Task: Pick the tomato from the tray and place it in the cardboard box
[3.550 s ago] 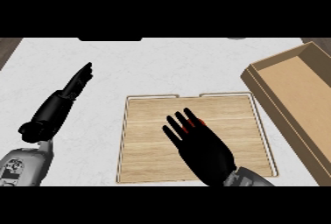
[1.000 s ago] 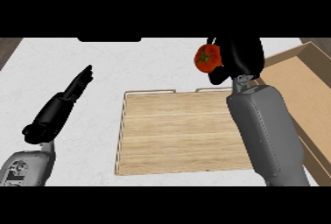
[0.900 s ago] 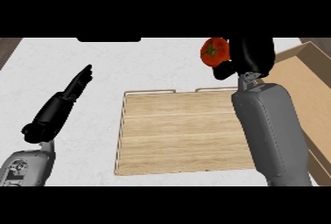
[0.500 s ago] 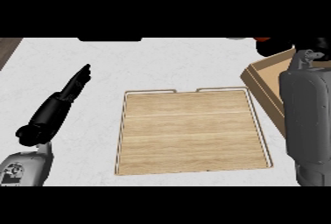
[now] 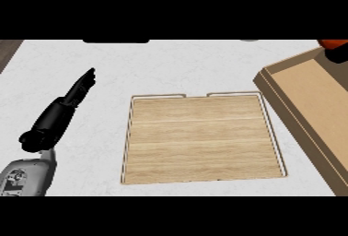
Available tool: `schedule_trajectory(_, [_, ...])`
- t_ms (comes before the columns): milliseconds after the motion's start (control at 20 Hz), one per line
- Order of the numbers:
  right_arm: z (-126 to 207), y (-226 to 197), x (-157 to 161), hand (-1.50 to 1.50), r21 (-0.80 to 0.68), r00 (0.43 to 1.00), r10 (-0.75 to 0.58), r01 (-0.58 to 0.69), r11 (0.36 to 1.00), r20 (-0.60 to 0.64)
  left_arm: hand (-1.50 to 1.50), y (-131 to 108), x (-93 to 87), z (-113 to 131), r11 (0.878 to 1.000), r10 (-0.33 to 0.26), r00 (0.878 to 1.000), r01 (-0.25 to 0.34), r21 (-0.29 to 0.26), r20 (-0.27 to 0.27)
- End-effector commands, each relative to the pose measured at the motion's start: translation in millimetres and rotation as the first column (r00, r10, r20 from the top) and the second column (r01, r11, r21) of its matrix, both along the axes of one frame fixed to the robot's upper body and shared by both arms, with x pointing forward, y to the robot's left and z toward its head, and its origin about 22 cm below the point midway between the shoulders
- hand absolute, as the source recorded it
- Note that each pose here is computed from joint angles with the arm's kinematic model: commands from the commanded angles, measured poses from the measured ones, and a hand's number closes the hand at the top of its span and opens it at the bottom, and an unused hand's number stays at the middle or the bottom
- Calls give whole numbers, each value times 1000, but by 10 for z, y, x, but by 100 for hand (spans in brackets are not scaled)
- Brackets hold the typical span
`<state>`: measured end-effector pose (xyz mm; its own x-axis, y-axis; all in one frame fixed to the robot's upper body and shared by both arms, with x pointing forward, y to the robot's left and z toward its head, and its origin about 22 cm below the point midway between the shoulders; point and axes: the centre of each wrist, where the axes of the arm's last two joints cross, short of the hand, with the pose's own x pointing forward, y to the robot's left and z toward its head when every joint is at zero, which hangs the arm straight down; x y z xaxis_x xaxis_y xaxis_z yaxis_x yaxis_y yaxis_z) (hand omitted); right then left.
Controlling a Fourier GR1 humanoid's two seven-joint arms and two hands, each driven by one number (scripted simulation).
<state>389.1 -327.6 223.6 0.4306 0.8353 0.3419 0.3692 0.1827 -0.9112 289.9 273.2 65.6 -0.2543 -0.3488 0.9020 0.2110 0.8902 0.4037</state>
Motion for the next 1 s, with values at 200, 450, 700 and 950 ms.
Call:
schedule_trajectory(200, [-282, -711, -70, 150, 119, 943, 22, 19, 993, -331, 0, 108, -16, -62, 1000, -22, 1000, 22, -4, -1])
schedule_trajectory(450, [-390, -967, -129, 150, 130, 871, 45, 22, 991, -489, 0, -23, -38, -8, 1000, -17, 1000, 17, -19, -10])
schedule_trajectory(700, [-693, -1272, -305, -150, 271, 827, 210, -73, 960, -522, 0, 15, 76, -3, 1000, 0, 1000, 0, 7, 18])
schedule_trajectory(950, [-410, -1257, -270, -150, 311, 897, 333, -240, 920, -291, 0, 77, 29, -46, 1000, -8, 1000, 8, -6, 1])
